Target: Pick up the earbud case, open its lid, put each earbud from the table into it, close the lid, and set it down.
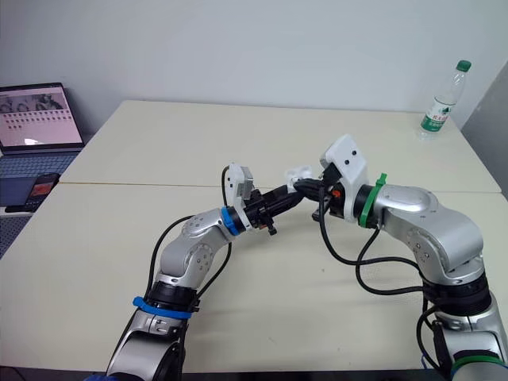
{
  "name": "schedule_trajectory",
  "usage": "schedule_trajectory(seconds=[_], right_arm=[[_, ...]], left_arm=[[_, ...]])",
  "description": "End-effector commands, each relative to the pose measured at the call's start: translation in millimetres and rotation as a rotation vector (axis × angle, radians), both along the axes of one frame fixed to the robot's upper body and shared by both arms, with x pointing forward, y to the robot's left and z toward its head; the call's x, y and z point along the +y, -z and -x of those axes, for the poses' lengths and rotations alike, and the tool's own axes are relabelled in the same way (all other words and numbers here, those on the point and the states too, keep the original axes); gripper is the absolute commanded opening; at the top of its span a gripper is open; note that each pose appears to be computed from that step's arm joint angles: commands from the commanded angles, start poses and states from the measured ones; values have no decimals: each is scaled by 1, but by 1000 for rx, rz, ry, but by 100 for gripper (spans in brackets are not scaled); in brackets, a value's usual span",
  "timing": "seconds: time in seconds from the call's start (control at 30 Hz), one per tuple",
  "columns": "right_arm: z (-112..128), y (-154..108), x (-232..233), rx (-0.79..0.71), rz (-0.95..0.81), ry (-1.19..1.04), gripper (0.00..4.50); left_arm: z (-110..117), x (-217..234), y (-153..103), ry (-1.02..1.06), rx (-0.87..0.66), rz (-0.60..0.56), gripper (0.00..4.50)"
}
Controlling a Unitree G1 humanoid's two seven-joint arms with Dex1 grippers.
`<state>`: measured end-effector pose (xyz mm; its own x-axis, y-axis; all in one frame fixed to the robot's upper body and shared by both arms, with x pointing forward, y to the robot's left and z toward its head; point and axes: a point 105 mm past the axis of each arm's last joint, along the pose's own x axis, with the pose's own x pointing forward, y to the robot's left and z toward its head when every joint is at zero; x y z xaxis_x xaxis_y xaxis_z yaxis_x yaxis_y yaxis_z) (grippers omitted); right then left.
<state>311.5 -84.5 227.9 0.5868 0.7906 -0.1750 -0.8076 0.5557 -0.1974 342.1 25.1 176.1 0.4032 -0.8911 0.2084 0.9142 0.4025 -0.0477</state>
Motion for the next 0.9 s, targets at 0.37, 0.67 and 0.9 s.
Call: schedule_trajectory(seconds=[0.37, 0.67, 0.9], right_arm=[[13, -34, -13, -59, -73, -64, 5], [-16, -48, -72, 24, -304, 94, 5], [-2, -2, -75, 310, -349, -56, 5]], left_arm=[[4, -2, -15, 21, -62, 17, 79], [26, 4, -21, 242, 22, 100, 79], [50, 10, -20, 495, 161, 113, 79]])
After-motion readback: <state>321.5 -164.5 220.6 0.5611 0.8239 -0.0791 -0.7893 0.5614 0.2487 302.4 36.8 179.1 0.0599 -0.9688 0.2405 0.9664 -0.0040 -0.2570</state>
